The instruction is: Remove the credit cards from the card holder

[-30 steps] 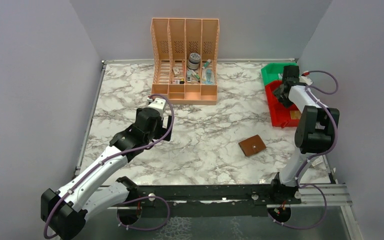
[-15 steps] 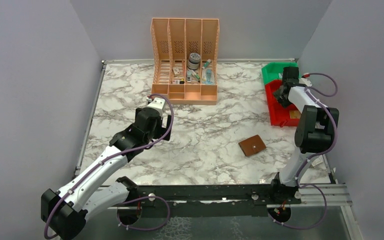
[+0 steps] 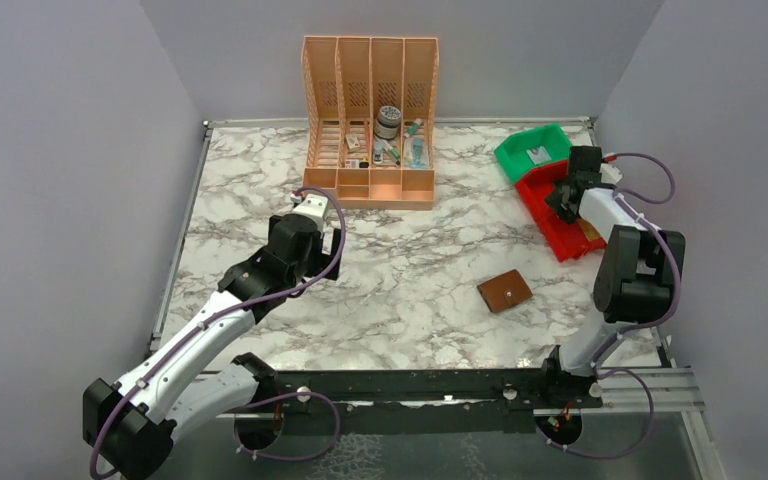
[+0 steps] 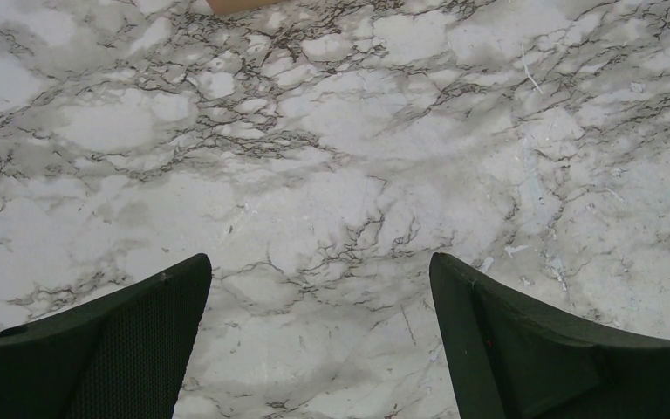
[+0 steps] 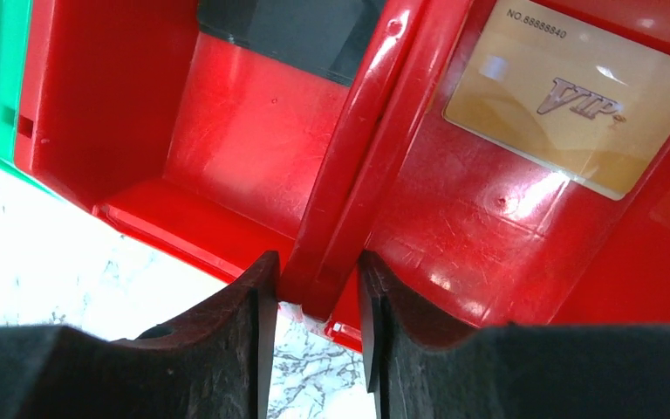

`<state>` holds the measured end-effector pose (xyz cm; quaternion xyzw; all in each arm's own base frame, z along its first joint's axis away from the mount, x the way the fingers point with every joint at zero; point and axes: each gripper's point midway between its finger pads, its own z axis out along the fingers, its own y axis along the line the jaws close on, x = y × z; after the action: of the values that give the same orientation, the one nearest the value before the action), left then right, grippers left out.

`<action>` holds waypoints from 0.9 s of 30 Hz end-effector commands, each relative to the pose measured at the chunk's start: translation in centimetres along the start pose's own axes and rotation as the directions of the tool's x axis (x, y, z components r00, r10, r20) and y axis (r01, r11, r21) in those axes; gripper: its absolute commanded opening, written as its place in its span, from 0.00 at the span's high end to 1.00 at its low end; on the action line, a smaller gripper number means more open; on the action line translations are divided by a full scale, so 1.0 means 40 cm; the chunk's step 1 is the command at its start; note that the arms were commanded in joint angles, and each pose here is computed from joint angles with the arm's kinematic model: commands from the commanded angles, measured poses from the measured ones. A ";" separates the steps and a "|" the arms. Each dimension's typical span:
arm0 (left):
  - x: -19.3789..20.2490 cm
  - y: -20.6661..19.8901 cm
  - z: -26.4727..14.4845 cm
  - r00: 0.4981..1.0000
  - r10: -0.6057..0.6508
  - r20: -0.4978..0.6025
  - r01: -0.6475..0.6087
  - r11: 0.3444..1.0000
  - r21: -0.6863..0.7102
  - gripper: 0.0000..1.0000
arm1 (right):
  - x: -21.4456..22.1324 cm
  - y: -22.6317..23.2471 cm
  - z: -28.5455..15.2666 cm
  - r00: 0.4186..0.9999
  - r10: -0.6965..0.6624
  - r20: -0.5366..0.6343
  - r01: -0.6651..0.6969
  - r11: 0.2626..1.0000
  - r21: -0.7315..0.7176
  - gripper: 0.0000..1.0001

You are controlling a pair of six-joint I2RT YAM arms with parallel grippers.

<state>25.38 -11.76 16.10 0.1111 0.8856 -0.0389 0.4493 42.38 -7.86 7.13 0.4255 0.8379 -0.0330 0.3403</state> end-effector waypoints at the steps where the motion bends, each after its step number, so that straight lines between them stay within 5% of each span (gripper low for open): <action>1: 0.000 0.004 0.002 1.000 -0.004 -0.001 0.004 1.000 -0.007 0.01 | 0.018 0.001 -0.025 0.996 -0.088 -0.018 0.086 0.994 -0.063 0.65; 14: 0.010 -0.007 0.013 1.000 0.000 -0.029 0.001 1.000 0.012 0.01 | 0.045 -0.102 -0.074 0.962 -0.268 0.053 0.269 0.963 -0.022 0.69; 27: 0.022 -0.024 0.026 0.998 0.010 -0.059 -0.008 0.999 0.041 0.01 | 0.125 -0.072 -0.097 0.895 -0.442 0.060 0.442 0.864 -0.239 0.71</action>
<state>25.40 -12.30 14.53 0.1224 0.8974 -0.0391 0.4221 37.26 -6.41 7.11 0.2244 0.8976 -0.0335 0.3779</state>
